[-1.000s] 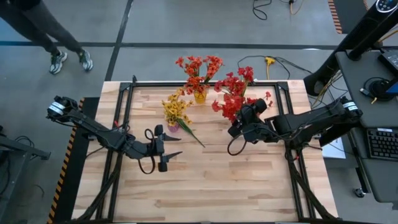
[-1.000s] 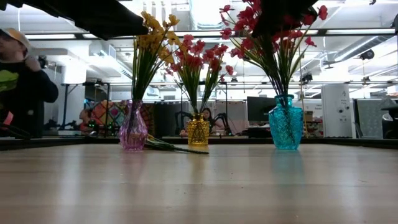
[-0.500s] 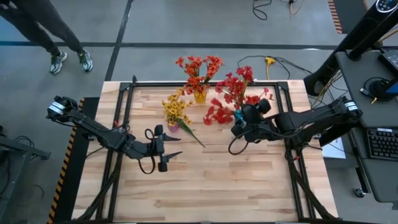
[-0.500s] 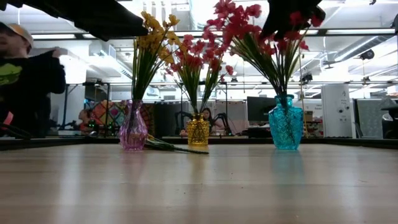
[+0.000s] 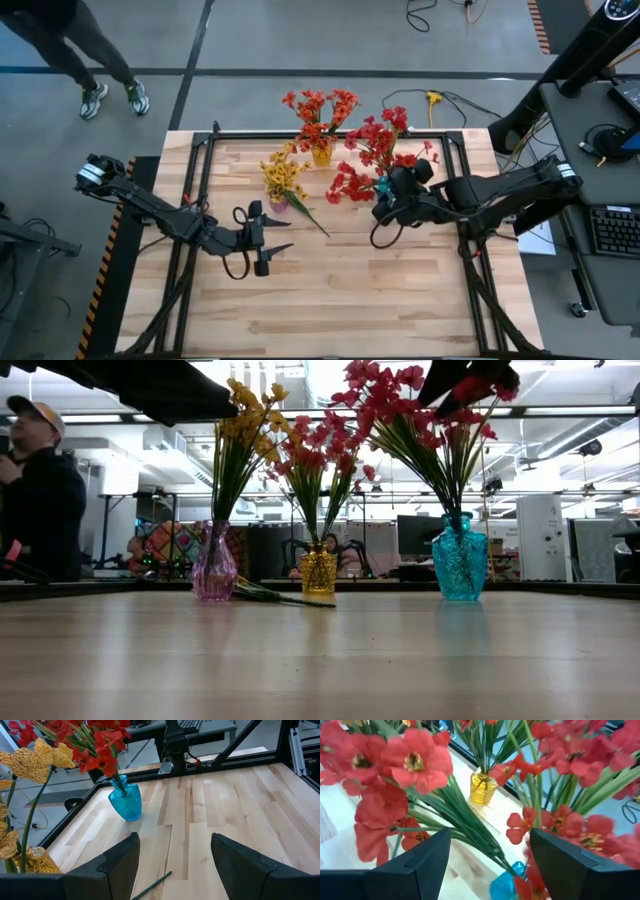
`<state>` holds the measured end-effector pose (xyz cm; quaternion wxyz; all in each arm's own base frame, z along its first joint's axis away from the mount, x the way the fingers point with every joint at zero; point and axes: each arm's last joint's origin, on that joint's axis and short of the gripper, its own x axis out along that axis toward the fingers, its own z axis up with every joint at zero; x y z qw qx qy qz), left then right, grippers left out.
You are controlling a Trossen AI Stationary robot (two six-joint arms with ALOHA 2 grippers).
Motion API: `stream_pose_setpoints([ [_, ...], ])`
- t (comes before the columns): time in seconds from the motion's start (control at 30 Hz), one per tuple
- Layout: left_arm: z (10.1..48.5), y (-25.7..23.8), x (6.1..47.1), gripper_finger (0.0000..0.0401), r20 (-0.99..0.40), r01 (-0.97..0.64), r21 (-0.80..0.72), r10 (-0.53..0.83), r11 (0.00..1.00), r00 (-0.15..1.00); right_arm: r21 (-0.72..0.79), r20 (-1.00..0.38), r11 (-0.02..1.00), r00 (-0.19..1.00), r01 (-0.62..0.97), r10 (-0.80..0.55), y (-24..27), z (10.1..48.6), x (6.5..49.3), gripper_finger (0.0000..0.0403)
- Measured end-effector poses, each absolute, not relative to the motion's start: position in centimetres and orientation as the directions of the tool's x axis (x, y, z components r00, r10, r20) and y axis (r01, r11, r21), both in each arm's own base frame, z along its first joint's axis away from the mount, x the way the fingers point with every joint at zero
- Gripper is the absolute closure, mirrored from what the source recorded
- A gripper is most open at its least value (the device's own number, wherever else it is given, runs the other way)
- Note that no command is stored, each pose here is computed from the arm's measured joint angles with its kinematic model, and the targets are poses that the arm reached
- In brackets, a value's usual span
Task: Sort flowers into vase by color
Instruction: Put the red flower into the blue vase
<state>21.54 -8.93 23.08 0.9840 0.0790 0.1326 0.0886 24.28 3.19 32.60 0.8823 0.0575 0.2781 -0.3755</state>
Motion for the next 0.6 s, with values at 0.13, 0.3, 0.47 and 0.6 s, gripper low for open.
stream_pose_setpoints([
  [0.13, 23.1, -8.9, 21.5, 0.0174, -0.247, -0.153, 0.179, 0.195, 0.972, 0.949, -0.113, -0.536, 0.712, 0.561, 0.693, -0.631, 3.1, 33.9, 24.0, 0.0146],
  [0.3, 23.1, -8.9, 21.5, 0.0174, -0.247, -0.153, 0.179, 0.195, 0.972, 0.949, -0.127, -0.532, 0.722, 0.568, 0.68, -0.628, 3.2, 35.5, 23.7, 0.0155],
  [0.47, 23.1, -8.9, 21.5, 0.0174, -0.247, -0.153, 0.179, 0.195, 0.972, 0.949, -0.173, -0.515, 0.779, 0.619, 0.603, -0.594, 4.2, 37.0, 23.5, 0.0156],
  [0.6, 23.1, -8.9, 21.5, 0.0174, -0.248, -0.154, 0.177, 0.195, 0.972, 0.949, -0.23, -0.527, 0.845, 0.668, 0.483, -0.525, 6.1, 36.9, 23.3, 0.0158],
])
